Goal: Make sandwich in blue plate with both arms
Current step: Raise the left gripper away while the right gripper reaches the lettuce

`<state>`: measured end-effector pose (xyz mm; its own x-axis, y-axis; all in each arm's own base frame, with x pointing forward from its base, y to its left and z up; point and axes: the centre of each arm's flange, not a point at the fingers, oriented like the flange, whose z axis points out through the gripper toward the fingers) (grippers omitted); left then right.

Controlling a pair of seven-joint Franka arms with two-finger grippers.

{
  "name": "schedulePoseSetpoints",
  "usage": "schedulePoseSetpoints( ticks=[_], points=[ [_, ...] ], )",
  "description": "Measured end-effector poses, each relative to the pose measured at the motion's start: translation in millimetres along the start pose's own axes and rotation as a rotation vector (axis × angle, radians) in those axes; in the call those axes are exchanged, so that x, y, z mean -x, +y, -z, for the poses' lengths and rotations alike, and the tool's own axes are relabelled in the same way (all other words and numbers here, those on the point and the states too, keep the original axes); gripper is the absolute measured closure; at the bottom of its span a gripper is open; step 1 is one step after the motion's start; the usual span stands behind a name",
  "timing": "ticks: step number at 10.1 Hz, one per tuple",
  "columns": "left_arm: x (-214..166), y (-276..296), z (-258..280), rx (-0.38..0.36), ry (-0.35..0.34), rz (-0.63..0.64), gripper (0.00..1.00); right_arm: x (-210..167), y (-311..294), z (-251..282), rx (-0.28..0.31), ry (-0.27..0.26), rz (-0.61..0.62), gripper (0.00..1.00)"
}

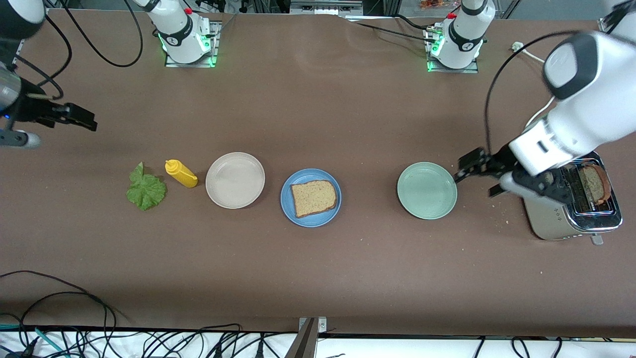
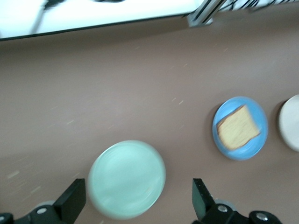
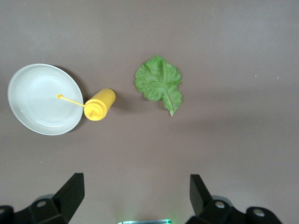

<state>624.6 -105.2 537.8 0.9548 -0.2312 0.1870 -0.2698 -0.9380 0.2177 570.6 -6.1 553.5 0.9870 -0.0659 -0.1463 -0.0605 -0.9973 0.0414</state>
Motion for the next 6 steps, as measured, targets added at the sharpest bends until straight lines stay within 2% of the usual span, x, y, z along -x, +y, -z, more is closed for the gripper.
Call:
schedulePoseSetpoints(
  ticks=[1,3,4,6],
  points=[
    [16.7,-0.1,29.7,-0.053,-0.035,0.0,0.0,-14.0,1.0,-29.3,0.003,-0.043,-0.003,0.0],
    [46.2,1.6,74.7,-0.158,-0.089,0.001,0.0,-48.2,3.4,-92.1,0.009,-0.079,-0.01,0.0],
    [58.0,-1.6,90.0,-0.186,-0.109,0.01,0.0,-60.9,5.7,-124.0,0.012,-0.076,-0.014,0.0],
    [76.3,-16.9,108.4,-0.254,-0.152,0.03,0.0,-68.0,10.8,-188.0,0.038,-0.032,-0.007,0.0]
  ],
)
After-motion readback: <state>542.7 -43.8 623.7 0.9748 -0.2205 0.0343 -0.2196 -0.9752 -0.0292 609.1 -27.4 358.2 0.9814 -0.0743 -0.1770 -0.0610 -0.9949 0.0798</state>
